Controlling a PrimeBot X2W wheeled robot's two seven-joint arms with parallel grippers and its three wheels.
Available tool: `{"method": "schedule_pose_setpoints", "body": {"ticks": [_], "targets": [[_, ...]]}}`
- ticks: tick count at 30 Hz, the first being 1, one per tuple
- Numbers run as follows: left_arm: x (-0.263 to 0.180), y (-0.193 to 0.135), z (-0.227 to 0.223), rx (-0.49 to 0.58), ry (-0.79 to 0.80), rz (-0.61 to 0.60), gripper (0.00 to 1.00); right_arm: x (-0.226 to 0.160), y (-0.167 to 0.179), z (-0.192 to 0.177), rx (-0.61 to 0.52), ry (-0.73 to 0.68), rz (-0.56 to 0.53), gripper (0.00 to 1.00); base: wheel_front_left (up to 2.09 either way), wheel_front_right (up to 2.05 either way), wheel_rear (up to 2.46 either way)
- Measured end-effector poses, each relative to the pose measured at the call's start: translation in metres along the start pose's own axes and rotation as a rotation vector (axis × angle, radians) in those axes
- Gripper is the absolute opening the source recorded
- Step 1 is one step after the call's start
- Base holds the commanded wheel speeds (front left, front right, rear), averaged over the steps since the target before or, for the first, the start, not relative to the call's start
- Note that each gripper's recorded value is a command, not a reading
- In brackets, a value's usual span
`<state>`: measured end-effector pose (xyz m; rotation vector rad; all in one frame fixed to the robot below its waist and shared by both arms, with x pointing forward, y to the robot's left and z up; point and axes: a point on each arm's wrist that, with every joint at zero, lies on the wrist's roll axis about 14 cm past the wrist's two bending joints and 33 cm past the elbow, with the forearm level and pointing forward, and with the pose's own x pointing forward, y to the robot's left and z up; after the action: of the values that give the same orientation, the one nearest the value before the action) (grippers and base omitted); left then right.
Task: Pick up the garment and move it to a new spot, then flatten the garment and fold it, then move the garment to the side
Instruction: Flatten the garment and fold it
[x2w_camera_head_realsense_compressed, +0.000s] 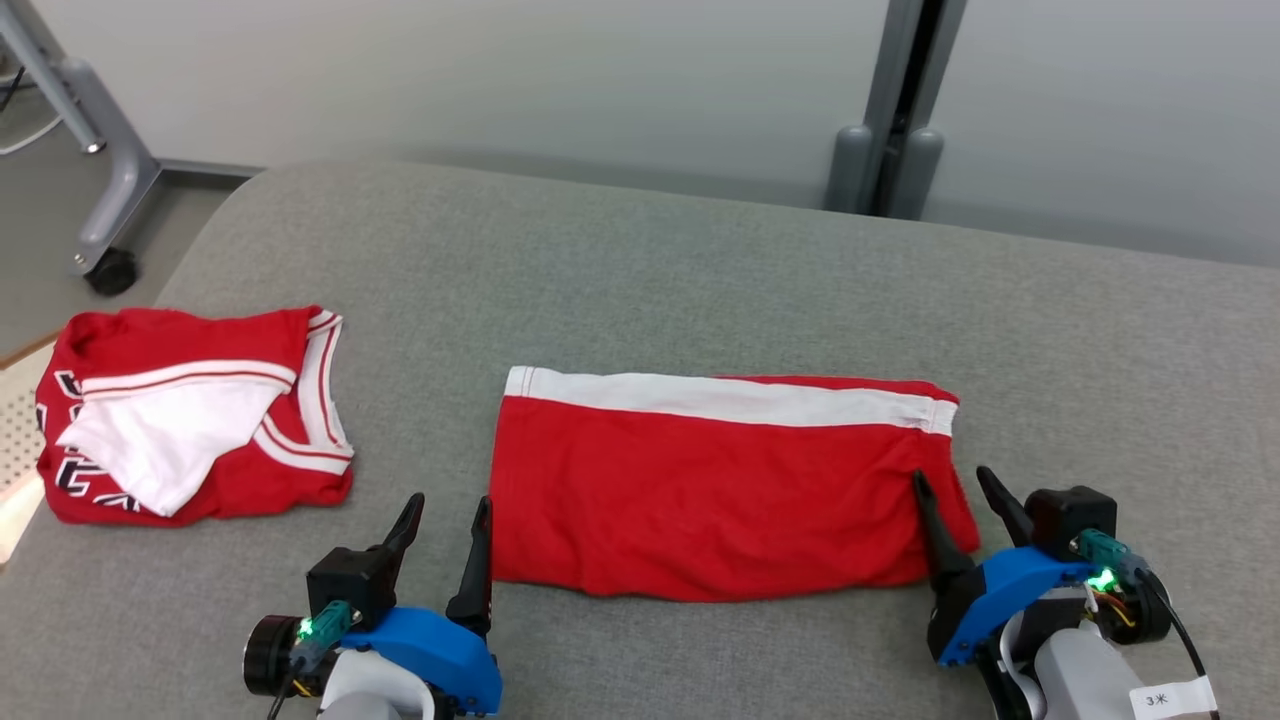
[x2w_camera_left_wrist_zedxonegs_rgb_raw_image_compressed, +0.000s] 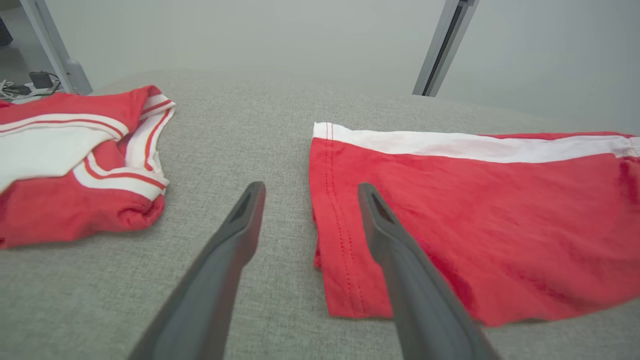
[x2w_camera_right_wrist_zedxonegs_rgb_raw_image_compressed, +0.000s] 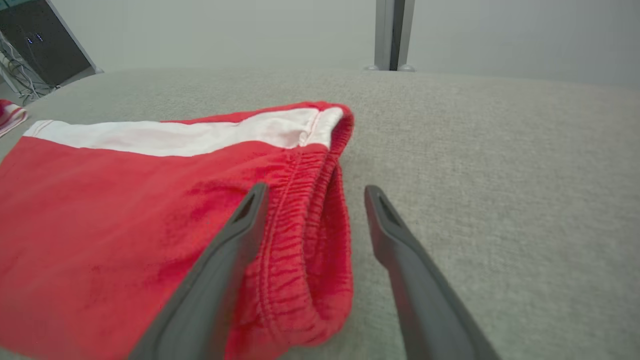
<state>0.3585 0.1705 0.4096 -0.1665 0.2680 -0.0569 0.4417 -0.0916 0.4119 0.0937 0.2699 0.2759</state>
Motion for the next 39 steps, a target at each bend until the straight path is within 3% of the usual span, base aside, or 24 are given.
{"method": "schedule_pose_setpoints", "body": {"ticks": [7,8,9,10,11,22,26,33,39], "targets": [[-0.003,0.015,-0.015,-0.008,0.042,0.040,1.00,0.001,-0.007,-0.045,0.072,0.137,-0.037,1.00,0.00,0.00,0.00],[-0.003,0.016,-0.016,-0.007,0.045,0.043,1.00,0.001,-0.006,-0.046,0.095,0.138,-0.039,0.93,0.00,0.00,0.00],[-0.002,0.017,-0.016,-0.007,0.046,0.043,1.00,0.001,-0.005,-0.047,0.115,0.138,-0.039,0.58,0.00,0.00,0.00],[-0.001,0.017,-0.016,-0.008,0.047,0.041,1.00,0.000,-0.003,-0.047,0.136,0.138,-0.037,0.36,0.00,0.00,0.00],[-0.001,0.017,-0.017,-0.006,0.048,0.042,1.00,-0.001,-0.002,-0.047,0.148,0.137,-0.035,0.00,0.00,0.00,0.00],[0.003,0.000,-0.015,0.007,0.039,-0.010,1.00,-0.018,-0.021,-0.036,0.287,0.073,-0.121,0.00,0.00,0.00,0.00],[-0.001,-0.007,-0.020,0.013,0.051,-0.034,1.00,-0.031,-0.058,-0.024,0.310,0.011,-0.236,0.00,0.00,0.00,0.00],[-0.005,-0.028,-0.031,0.014,0.076,-0.091,1.00,-0.069,-0.136,-0.009,0.233,-0.042,-0.431,0.00,0.00,0.00,0.00],[-0.009,-0.040,-0.035,0.011,0.085,-0.122,1.00,-0.052,-0.109,0.004,0.248,-0.061,-0.367,0.00,0.00,0.00,0.00]]}}
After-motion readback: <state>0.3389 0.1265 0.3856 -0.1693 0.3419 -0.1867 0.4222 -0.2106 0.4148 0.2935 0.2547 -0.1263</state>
